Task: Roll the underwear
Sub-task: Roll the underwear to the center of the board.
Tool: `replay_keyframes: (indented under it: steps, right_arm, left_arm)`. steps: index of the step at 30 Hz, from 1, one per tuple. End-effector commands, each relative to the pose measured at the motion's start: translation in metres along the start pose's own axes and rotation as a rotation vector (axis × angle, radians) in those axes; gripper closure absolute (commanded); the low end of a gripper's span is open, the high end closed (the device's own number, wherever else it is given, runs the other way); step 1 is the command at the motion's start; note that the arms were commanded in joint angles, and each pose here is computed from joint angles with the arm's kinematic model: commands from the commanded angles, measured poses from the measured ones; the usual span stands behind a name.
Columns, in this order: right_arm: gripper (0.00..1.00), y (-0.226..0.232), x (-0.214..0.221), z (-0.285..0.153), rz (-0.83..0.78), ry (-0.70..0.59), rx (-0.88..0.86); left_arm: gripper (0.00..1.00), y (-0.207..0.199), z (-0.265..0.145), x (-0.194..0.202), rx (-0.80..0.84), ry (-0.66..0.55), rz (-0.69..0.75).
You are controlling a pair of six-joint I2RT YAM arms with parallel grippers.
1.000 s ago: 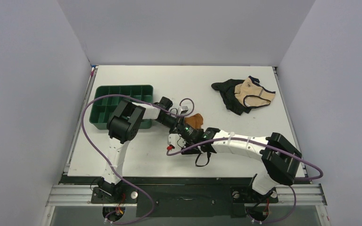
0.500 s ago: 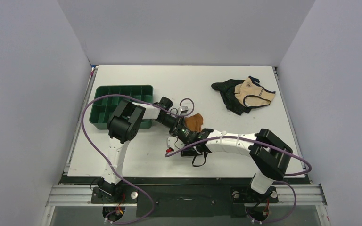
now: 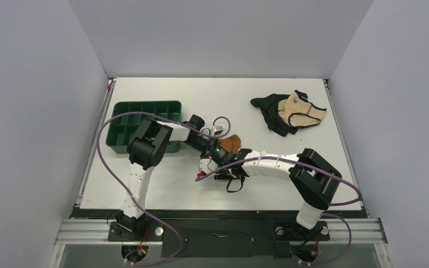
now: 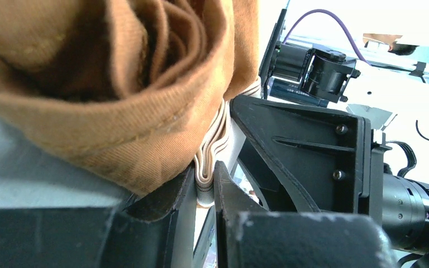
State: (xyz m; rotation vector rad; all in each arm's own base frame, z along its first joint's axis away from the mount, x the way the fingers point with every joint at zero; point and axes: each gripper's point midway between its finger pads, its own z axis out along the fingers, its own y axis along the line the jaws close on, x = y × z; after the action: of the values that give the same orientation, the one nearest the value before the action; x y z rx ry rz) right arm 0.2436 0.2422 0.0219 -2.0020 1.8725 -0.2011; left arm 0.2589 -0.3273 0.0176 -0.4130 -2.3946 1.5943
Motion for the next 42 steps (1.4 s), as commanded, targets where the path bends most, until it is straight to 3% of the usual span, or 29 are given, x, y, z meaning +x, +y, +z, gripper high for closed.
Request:
replay_keyframes:
  steps: [1, 8, 11, 17, 27, 32, 42]
  right_arm:
    - [0.71, -0.006, 0.0, 0.007, 0.008, 0.002, -0.012]
    - [1.0, 0.003, 0.0, 0.003, 0.031, -0.022, -0.097]
    - [1.0, 0.007, 0.0, -0.003, 0.072, -0.05, -0.158]
    - [1.0, 0.025, -0.003, -0.017, 0.154, -0.101, -0.312]
    - [1.0, 0.041, -0.007, -0.031, 0.235, -0.137, -0.412]
    - [1.0, 0.046, -0.006, -0.034, 0.248, -0.136, -0.431]
    - [1.0, 0.047, -0.011, -0.038, 0.278, -0.161, -0.472]
  left_arm:
    - [1.0, 0.068, 0.007, 0.02, -0.215, 0.028, -0.05]
    - [1.0, 0.064, 0.005, 0.018, -0.216, 0.034, -0.022]
    - [0.98, 0.057, 0.001, 0.015, -0.223, 0.03, 0.011]
    - [0.75, 0.042, -0.007, 0.007, -0.232, 0.034, 0.077]
    - [0.55, 0.019, -0.021, -0.001, -0.266, 0.038, 0.166]
    - [0.48, 0.008, -0.029, -0.005, -0.28, 0.041, 0.205]
    - [0.43, -0.008, -0.053, -0.015, -0.303, 0.006, 0.259]
